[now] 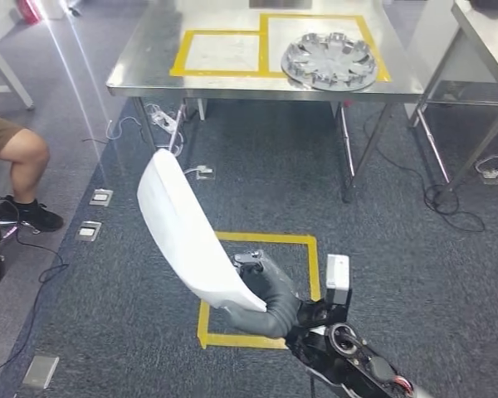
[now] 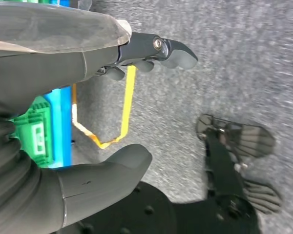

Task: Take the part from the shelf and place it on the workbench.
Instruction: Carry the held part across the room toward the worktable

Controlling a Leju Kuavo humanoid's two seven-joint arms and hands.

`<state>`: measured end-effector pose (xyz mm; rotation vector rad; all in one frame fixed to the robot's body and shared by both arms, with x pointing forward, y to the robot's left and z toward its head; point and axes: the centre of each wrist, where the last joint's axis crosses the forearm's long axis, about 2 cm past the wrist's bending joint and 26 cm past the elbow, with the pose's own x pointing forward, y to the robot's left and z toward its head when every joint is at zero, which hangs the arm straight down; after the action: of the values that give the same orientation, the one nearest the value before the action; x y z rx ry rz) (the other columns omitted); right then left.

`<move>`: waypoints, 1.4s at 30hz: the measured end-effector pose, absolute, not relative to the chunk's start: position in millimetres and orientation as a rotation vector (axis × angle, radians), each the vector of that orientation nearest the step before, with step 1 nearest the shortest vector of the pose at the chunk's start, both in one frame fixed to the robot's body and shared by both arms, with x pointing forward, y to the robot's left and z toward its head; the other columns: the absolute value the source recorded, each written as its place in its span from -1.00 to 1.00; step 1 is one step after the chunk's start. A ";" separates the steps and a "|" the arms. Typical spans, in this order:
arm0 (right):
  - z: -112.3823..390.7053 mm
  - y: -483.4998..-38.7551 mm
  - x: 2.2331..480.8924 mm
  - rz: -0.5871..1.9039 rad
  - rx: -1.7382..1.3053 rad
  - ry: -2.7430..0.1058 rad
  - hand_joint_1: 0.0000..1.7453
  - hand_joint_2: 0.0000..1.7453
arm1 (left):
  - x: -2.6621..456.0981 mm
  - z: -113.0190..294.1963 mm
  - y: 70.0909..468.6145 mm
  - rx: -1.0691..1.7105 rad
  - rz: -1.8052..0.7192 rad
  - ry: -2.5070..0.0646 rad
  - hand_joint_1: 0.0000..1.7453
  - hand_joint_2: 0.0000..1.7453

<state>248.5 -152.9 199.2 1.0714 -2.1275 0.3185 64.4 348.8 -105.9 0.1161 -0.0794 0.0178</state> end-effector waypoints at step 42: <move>203.0 -148.6 252.4 0.334 1.122 -2.119 1.00 1.00 | 64.9 -105.8 349.5 0.121 0.042 -0.073 -1.00 1.00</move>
<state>252.4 -148.6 203.0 1.1221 -2.1192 0.3342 64.9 349.5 -105.8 0.1210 -0.0732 0.0417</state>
